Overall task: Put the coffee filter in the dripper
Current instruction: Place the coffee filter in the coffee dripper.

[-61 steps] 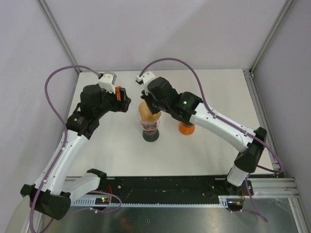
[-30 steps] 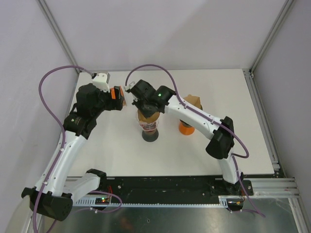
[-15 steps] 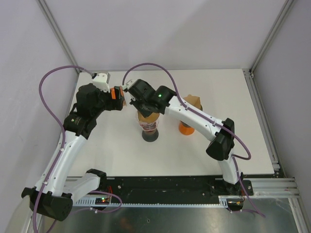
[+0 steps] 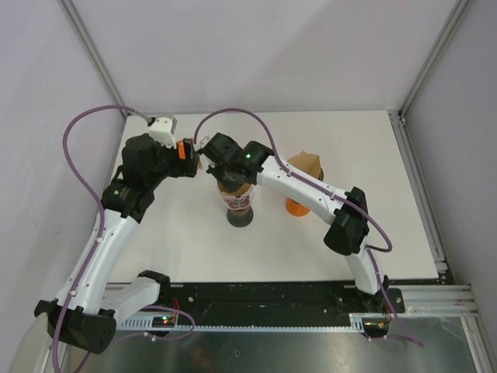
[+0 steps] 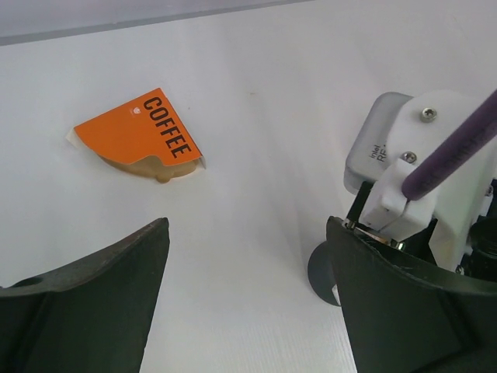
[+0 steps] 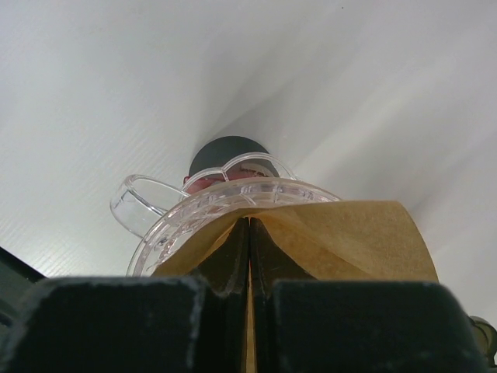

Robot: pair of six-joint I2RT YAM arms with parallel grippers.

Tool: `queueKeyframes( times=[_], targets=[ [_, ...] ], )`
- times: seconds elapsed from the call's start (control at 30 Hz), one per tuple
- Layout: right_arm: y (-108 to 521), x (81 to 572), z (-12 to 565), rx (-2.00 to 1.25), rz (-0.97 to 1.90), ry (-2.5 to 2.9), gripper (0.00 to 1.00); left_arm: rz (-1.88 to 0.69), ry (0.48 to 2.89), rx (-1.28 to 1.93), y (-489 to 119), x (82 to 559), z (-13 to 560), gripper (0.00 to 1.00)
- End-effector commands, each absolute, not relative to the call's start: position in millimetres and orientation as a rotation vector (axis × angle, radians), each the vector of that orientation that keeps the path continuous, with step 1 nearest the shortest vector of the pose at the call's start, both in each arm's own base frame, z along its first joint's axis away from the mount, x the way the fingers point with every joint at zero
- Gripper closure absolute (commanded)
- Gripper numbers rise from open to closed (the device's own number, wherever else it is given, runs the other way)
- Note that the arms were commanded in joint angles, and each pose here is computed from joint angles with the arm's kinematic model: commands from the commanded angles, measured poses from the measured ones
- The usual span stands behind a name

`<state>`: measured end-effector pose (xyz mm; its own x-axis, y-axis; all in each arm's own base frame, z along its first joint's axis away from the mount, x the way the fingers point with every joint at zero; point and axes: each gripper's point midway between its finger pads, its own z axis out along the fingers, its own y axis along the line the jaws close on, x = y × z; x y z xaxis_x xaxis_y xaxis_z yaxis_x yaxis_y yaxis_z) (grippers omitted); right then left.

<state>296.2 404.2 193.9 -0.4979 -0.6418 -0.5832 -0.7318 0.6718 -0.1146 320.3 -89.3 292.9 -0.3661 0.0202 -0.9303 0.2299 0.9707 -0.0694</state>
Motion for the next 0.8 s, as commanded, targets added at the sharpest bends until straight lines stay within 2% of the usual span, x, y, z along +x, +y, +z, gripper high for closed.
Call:
queueKeyframes(
  times=[0.0,0.13,0.23,0.47,0.77],
  targets=[
    [406,296,197,-1.056,0.213,2.277,1.0,-0.247,1.907,0.207,-92,318,297,0.14],
    [408,294,202,-1.055,0.22,2.266,1.0,-0.256,1.909,0.207,-93,317,297,0.13],
    [409,294,216,-1.038,0.227,2.237,0.96,-0.261,1.908,0.206,-94,317,298,0.13],
    [404,297,270,-0.954,0.244,2.12,0.72,-0.266,1.914,0.209,-95,317,295,0.13],
    [388,295,298,-0.919,0.222,2.075,0.57,-0.269,1.918,0.21,-95,317,294,0.13]
  ],
)
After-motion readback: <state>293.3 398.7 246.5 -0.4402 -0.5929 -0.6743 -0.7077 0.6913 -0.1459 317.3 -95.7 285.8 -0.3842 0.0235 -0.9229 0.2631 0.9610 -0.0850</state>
